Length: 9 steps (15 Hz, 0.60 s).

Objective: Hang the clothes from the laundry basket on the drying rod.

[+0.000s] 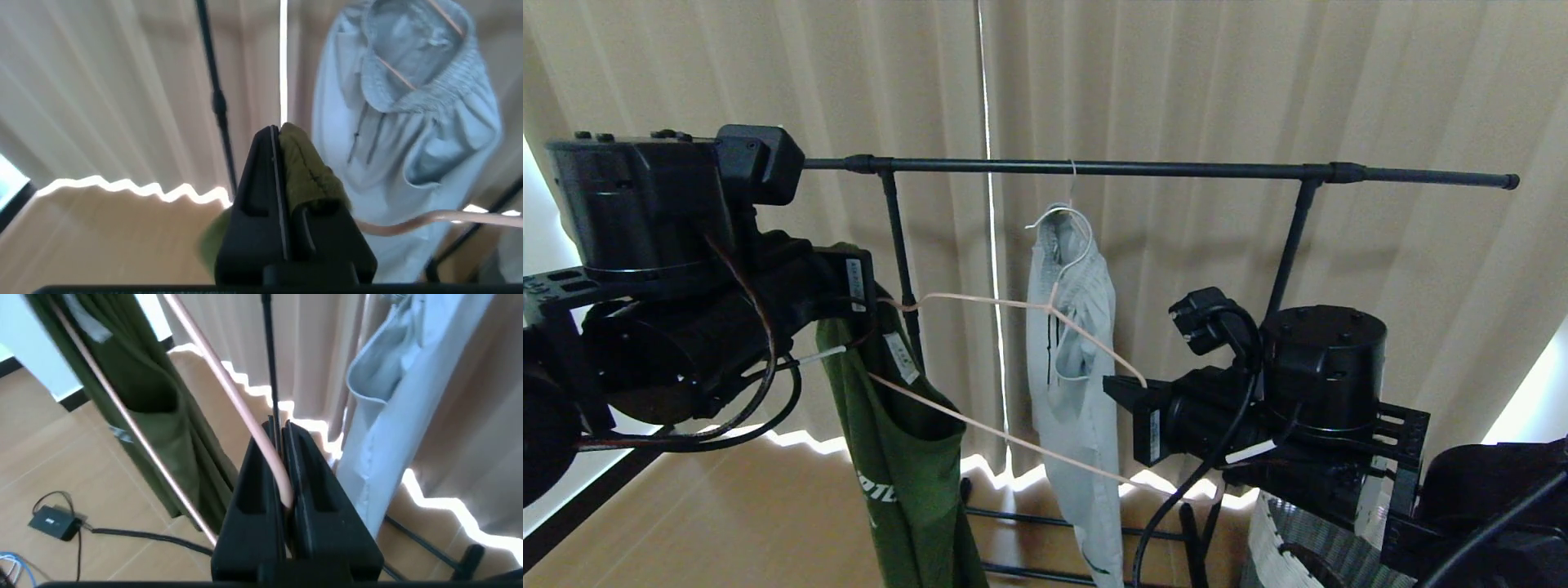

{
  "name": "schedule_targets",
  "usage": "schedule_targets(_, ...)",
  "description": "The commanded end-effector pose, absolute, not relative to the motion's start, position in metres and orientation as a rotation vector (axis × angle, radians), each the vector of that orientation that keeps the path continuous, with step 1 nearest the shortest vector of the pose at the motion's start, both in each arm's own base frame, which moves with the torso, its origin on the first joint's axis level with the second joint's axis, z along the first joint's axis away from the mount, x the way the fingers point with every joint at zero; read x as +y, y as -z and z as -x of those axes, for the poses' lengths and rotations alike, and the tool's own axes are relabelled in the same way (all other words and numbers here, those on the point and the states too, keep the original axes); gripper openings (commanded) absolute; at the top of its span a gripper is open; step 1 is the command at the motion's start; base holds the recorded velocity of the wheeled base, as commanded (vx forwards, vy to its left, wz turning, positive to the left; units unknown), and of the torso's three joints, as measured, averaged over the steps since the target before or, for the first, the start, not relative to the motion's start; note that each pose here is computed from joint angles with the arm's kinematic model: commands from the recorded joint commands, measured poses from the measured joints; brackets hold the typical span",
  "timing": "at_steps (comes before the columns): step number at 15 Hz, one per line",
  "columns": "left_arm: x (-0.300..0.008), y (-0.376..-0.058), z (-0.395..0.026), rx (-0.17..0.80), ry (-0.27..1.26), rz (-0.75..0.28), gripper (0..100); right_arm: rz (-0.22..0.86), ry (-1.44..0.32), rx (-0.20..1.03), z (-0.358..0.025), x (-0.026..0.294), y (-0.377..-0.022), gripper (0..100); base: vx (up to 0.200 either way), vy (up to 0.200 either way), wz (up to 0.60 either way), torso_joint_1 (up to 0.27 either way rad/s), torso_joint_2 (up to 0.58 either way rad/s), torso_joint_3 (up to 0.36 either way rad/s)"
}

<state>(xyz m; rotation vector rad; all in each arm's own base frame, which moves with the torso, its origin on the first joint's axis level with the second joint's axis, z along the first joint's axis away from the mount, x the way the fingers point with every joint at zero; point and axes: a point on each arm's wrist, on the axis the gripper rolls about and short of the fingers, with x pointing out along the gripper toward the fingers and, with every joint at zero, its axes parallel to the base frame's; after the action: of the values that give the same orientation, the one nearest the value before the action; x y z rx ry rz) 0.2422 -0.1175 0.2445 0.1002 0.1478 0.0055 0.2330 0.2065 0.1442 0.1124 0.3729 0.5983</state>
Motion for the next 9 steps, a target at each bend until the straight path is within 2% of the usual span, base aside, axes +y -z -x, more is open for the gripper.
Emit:
schedule_targets(1, -0.115, -0.249, -0.240, 0.134, -0.018, -0.108, 0, -0.110, -0.559, 0.371, -0.238, 0.202, -0.143, 0, 0.000, 0.000, 0.00, 0.000, 0.00, 0.000)
schedule_targets(6, -0.123, -0.239, -0.245, 0.162, 0.002, -0.135, 0, -0.113, -0.545, 0.348, -0.245, 0.205, -0.148, 0, 0.000, 0.000, 0.00, 0.000, 0.00, 0.000)
schedule_targets(9, -0.139, -0.232, -0.244, 0.180, 0.051, -0.142, 0, -0.113, -0.533, 0.345, -0.258, 0.211, -0.149, 0, 0.000, 0.000, 0.00, 0.000, 0.00, 0.000)
